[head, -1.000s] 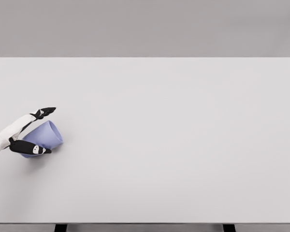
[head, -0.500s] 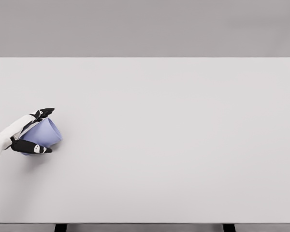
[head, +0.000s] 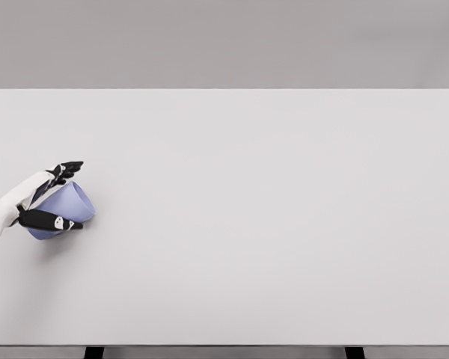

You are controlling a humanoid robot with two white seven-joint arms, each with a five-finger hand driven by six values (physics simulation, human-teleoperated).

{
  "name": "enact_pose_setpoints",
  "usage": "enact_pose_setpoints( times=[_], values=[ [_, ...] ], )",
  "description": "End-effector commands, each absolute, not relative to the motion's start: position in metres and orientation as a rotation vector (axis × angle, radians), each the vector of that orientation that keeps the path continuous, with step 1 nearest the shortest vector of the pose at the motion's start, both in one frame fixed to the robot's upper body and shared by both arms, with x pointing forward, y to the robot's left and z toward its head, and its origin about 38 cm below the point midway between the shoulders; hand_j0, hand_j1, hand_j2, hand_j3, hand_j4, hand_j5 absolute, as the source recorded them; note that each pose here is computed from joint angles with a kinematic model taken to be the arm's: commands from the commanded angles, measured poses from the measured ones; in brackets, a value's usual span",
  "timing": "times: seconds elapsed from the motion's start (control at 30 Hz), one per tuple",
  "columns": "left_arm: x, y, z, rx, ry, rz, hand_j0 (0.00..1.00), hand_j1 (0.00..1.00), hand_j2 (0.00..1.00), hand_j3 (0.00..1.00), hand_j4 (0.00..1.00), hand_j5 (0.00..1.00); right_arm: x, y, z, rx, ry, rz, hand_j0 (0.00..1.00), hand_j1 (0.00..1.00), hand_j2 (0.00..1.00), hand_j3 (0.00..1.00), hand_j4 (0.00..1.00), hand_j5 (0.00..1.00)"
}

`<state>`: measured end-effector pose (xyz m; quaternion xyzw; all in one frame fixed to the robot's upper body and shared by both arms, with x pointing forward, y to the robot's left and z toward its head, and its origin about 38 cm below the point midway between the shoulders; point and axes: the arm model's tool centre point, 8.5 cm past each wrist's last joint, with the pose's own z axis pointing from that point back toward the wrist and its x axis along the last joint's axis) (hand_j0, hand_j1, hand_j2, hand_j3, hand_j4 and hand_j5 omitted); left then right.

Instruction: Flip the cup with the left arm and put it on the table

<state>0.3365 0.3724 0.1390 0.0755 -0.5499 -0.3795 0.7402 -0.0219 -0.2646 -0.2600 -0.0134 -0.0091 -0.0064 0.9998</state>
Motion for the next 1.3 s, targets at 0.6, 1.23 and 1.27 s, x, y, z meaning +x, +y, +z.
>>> enact_pose_setpoints(
  times=[0.6,1.23,1.27],
  values=[
    [0.335,0.376,0.134,0.171,-1.150,-0.810,0.84,0.84,0.84,0.84,0.84,0.84,-0.022,-0.265,-0.260,-0.027,-0.018,-0.013,1.00,1.00,1.00,1.00,1.00,1.00],
    [0.359,0.351,0.156,0.122,-1.304,-0.767,0.83,0.83,0.83,0.83,0.83,0.83,-0.022,-0.265,-0.260,-0.027,-0.018,-0.013,1.00,1.00,1.00,1.00,1.00,1.00],
    [0.360,0.349,0.156,0.114,-1.312,-0.761,0.83,0.83,0.83,0.83,0.83,0.83,-0.022,-0.265,-0.260,-0.027,-0.018,-0.013,1.00,1.00,1.00,1.00,1.00,1.00]
  ],
)
